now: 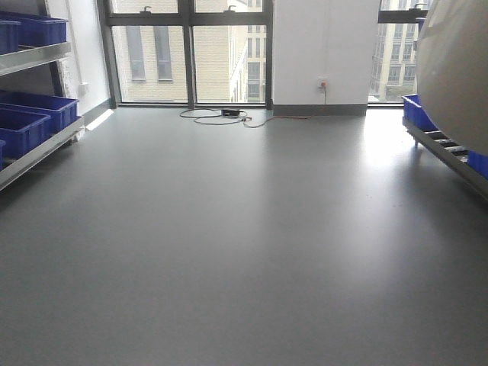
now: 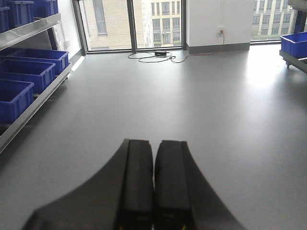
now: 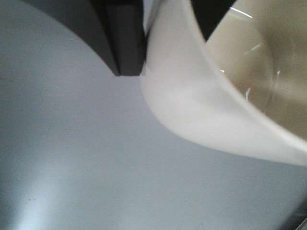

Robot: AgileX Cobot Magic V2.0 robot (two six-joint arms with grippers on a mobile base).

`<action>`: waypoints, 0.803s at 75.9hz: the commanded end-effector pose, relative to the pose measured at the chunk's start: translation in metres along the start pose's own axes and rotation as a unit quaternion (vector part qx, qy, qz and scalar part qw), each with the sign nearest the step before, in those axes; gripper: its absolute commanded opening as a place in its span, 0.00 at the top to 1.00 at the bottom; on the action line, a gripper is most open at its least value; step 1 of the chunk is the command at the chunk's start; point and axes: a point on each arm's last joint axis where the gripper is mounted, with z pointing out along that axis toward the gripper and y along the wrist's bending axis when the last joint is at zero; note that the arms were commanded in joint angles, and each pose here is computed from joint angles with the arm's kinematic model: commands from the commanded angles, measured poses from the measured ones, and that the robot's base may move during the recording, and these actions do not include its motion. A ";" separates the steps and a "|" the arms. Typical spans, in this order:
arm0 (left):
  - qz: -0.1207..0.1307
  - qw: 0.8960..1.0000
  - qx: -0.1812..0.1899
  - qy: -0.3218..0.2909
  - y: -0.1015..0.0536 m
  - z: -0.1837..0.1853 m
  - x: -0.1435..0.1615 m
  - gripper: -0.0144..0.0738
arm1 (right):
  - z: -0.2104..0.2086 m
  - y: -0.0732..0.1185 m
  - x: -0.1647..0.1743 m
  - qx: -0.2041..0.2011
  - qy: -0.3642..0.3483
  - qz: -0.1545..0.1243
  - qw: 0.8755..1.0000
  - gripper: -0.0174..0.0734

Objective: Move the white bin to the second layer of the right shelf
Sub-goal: 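Keep driving toward the windows with the bin held in the right gripper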

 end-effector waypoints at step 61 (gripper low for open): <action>-0.001 0.999 0.001 -0.032 0.000 0.001 0.004 0.74 | -0.006 0.001 -0.018 -0.001 -0.065 0.002 0.998 0.75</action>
